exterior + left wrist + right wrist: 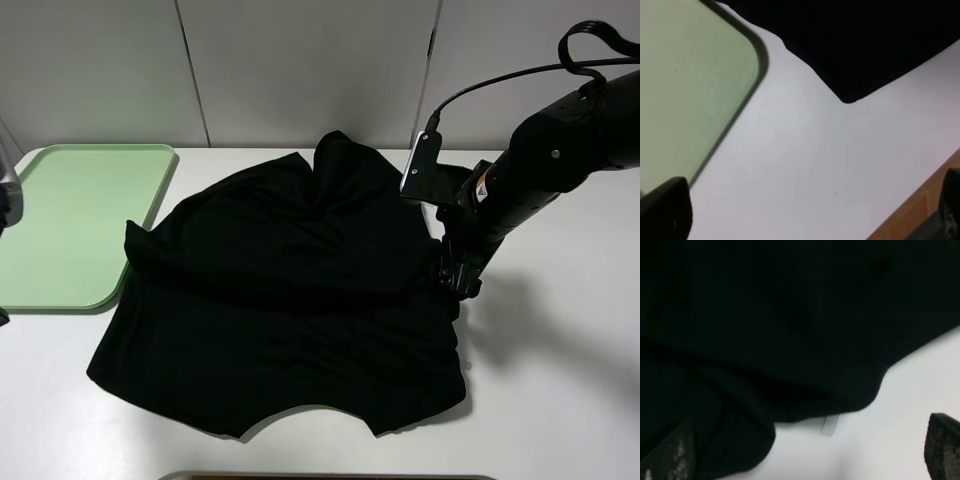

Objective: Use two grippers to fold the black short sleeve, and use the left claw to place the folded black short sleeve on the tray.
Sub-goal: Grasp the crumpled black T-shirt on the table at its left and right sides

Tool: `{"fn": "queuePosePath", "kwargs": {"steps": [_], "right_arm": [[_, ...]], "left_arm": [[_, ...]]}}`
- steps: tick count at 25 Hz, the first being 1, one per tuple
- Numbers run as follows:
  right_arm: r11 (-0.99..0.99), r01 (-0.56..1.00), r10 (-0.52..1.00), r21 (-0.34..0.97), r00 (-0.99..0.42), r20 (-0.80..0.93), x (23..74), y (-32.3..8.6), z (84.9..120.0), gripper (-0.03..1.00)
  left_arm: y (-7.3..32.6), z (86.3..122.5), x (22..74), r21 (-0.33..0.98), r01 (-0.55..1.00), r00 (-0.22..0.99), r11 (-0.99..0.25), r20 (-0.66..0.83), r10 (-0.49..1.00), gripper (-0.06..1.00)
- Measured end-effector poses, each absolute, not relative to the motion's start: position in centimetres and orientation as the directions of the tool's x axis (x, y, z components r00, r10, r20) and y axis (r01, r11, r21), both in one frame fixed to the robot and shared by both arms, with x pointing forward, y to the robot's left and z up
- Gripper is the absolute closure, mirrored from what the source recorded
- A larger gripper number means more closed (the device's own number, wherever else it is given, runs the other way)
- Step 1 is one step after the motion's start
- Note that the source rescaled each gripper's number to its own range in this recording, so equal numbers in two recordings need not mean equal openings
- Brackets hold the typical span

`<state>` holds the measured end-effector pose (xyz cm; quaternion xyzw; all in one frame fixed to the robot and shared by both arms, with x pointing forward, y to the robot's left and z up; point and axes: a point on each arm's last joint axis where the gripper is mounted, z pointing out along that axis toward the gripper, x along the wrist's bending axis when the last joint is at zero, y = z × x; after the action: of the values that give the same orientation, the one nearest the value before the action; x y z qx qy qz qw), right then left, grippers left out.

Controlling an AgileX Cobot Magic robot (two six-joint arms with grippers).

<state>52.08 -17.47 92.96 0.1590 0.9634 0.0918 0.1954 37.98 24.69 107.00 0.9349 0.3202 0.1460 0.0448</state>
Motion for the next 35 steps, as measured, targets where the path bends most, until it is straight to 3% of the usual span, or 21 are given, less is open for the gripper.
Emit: {"fn": "queuePosePath", "kwargs": {"steps": [14, 20, 31, 33, 34, 35], "right_arm": [[0.939, 0.163, 0.293, 0.302, -0.840, -0.457, 53.1, -16.9, 93.5, -0.03], [0.971, 0.104, 0.193, 0.215, -0.872, -0.450, 53.4, -16.9, 91.3, -0.03], [0.980, 0.103, 0.163, 0.170, -0.907, -0.388, 53.6, -16.8, 87.7, -0.03], [0.980, 0.105, 0.164, 0.170, -0.908, -0.386, 53.6, -16.8, 87.7, 0.06], [0.980, 0.106, 0.164, 0.168, -0.909, -0.383, 53.6, -16.8, 87.6, 0.16], [0.980, 0.107, 0.164, 0.165, -0.911, -0.380, 53.6, -16.8, 87.5, 0.33]], "left_arm": [[24.6, 107.0, 38.1, 0.188, 0.564, 0.762, -0.804, 0.256, 0.595, -0.04], [24.6, 107.0, 38.1, 0.189, 0.563, 0.763, -0.804, 0.256, 0.594, -0.04], [24.5, 107.1, 38.3, 0.210, 0.545, 0.765, -0.811, 0.270, 0.584, -0.04], [24.4, 107.2, 38.4, 0.215, 0.528, 0.773, -0.821, 0.279, 0.570, -0.02], [24.4, 107.2, 38.5, 0.221, 0.518, 0.776, -0.827, 0.285, 0.562, -0.01], [24.4, 107.2, 38.6, 0.224, 0.507, 0.781, -0.833, 0.291, 0.553, -0.01]]}}
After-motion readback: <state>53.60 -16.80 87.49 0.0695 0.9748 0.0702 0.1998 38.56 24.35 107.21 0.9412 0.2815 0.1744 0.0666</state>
